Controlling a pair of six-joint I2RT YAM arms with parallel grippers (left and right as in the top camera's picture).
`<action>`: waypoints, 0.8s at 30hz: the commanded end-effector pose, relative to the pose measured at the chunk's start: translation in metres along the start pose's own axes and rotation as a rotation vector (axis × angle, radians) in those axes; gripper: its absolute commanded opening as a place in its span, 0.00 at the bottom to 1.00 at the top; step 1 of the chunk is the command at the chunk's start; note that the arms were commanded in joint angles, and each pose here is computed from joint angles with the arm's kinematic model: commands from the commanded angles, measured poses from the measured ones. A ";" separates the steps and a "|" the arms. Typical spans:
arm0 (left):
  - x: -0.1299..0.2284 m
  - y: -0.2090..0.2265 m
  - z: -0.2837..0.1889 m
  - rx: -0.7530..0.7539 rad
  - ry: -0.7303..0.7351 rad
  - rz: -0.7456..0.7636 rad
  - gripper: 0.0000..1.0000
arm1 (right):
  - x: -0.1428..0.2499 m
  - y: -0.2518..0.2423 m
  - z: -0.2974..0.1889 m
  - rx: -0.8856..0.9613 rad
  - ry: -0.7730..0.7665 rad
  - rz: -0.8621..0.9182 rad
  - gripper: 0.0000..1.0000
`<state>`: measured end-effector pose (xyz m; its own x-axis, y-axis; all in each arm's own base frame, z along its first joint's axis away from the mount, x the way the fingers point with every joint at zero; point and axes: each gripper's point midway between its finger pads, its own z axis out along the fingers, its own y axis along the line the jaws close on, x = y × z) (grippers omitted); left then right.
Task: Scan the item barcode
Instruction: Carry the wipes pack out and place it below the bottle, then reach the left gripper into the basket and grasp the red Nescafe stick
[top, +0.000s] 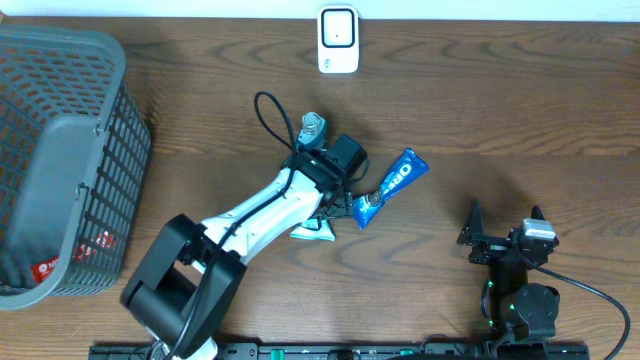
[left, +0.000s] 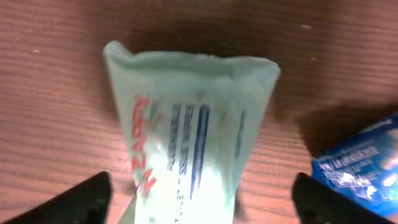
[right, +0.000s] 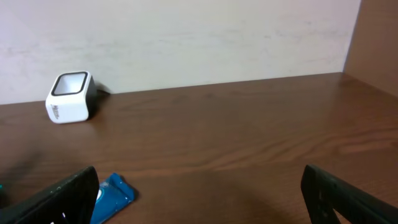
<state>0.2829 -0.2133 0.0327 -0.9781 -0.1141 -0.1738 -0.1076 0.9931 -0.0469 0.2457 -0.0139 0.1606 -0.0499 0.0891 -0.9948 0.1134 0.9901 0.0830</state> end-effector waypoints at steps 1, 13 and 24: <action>-0.010 0.004 -0.034 0.019 -0.075 0.002 0.98 | 0.001 0.002 0.000 -0.006 0.002 -0.014 0.99; -0.079 0.111 -0.284 0.074 -0.576 -0.129 0.98 | 0.001 0.002 0.000 -0.007 0.002 -0.014 0.99; -0.072 0.322 -0.365 -0.233 -0.846 -0.733 0.98 | 0.001 0.002 0.000 -0.007 0.002 -0.014 0.99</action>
<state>0.2646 0.0896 0.3903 -0.2677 -0.5878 -0.7634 -0.6371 0.7024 -0.3174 0.2457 -0.0139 0.1606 -0.0499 0.0891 -0.9948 0.1134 0.9901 0.0830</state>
